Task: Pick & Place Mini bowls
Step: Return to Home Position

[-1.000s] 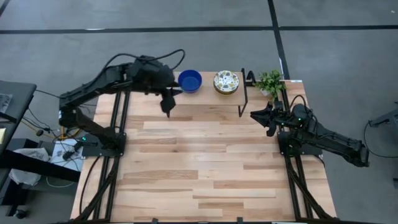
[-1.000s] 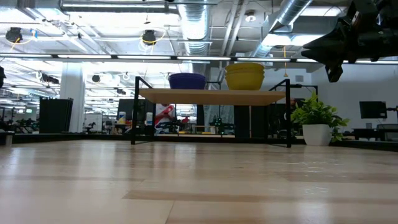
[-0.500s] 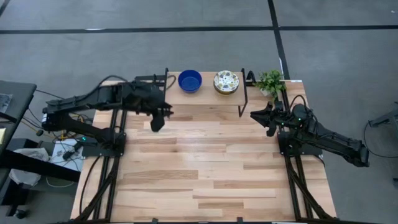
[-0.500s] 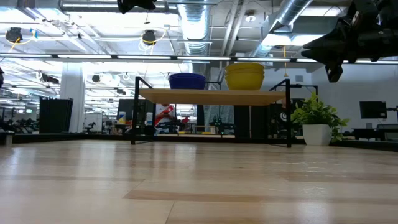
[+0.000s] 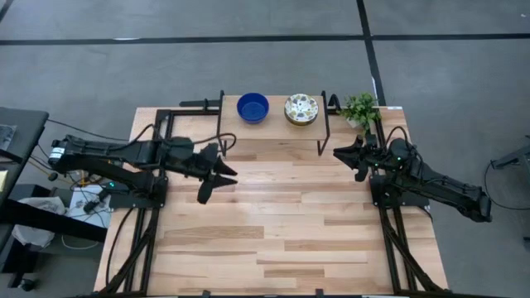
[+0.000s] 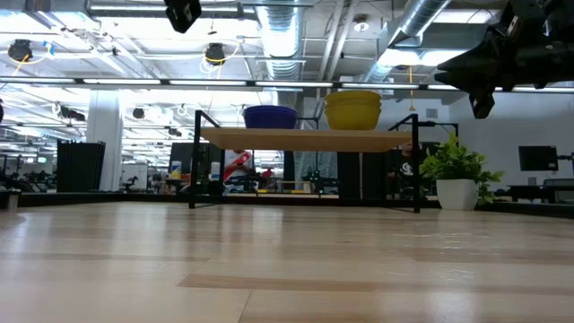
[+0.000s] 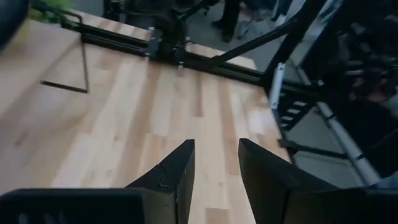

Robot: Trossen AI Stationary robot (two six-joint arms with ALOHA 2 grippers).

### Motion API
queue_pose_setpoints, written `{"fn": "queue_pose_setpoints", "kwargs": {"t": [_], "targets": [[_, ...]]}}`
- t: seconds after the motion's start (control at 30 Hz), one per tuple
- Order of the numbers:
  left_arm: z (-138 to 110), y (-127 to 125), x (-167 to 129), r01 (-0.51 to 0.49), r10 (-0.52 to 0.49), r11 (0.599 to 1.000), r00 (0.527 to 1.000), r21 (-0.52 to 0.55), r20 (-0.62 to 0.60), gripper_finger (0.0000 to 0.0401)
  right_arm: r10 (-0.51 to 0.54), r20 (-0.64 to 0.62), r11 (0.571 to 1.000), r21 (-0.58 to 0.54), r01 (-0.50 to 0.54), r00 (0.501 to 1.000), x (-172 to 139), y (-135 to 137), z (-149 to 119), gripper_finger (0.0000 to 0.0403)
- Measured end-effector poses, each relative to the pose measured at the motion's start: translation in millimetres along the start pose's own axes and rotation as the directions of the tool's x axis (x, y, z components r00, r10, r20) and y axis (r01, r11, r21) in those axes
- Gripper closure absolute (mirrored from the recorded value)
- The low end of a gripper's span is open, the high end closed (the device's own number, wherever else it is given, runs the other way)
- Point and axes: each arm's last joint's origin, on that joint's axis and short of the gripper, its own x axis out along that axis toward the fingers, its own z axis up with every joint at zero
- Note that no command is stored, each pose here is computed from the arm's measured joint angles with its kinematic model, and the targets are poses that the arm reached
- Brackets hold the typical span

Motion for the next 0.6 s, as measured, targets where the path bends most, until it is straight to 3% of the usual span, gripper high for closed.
{"fn": "queue_pose_setpoints", "kwargs": {"t": [0.23, 0.6], "targets": [[-23.6, -13.2, 11.8, 0.116, -0.112, 0.993, 0.989, -0.038, 0.097, 0.0279, 0.000, 0.000, 1.000, 0.000, 0.000, 1.000, 0.0, 0.0, 0.0, 0.0321], [-54.2, -17.9, -1.9, 0.129, -0.126, 0.992, 0.982, -0.009, 0.140, 0.0279, 0.000, 0.000, 1.000, 0.000, 0.000, 1.000, 0.0, 0.0, -0.1, 0.0321]]}}
